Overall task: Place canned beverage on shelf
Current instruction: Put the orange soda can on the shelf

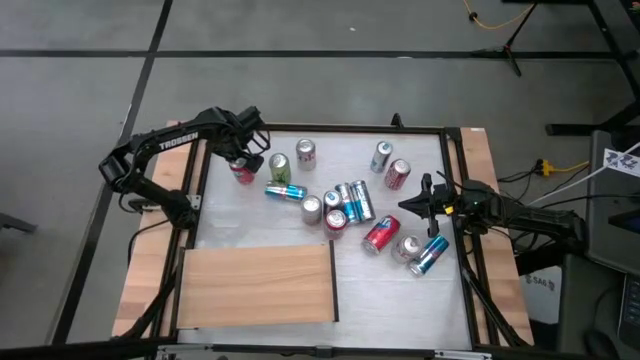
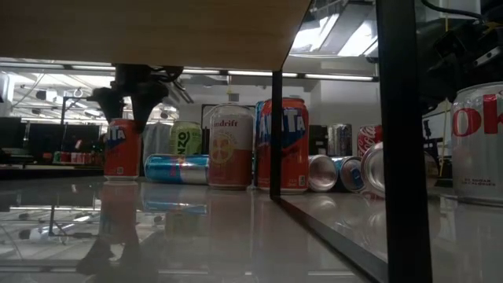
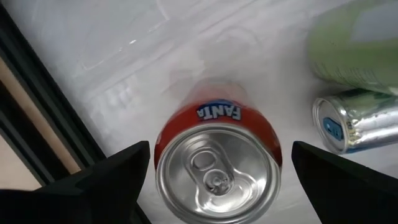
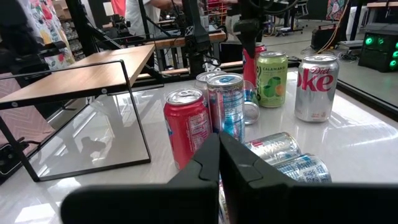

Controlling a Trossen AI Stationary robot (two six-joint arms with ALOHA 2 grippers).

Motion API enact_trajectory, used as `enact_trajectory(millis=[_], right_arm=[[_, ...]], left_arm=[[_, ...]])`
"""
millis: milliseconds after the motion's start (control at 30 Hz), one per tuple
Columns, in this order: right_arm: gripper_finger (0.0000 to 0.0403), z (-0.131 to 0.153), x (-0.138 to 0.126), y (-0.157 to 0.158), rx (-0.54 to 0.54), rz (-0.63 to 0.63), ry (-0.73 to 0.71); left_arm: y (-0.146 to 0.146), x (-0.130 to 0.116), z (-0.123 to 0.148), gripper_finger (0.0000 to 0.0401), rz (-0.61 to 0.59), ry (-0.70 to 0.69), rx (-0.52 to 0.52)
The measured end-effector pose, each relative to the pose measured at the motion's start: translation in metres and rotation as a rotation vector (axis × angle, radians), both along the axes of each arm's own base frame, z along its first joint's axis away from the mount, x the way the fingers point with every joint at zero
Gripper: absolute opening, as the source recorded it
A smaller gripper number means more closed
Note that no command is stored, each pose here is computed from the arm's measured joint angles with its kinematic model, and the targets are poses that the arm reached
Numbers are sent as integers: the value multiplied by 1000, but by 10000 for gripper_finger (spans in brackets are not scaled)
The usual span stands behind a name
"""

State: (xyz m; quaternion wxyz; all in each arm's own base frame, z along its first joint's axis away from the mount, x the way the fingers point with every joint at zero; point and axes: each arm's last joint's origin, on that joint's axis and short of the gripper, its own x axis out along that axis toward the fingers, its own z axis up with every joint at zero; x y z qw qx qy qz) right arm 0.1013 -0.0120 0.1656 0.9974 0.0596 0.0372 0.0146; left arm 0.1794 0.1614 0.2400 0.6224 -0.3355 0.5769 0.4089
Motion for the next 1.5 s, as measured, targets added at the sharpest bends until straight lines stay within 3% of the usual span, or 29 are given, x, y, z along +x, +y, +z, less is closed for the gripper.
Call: enact_trajectory(millis=[400, 767, 933, 1067, 1300, 1500], right_arm=[[3, 0, 0, 0, -4, 0, 0], [3, 0, 0, 0, -5, 0, 0], [3, 0, 0, 0, -6, 0, 0], [3, 0, 0, 0, -6, 0, 0], [3, 0, 0, 0, -6, 0, 0], [3, 0, 0, 0, -6, 0, -1]], left_arm=[[-2, 2, 0, 386, -314, 48, 11], [-1, 1, 0, 386, -765, 142, 28], [-1, 1, 0, 386, -891, 153, 21], [-1, 1, 0, 386, -920, 156, 20], [-1, 1, 0, 385, -830, 143, 20], [-1, 1, 0, 348, -752, 131, 20]])
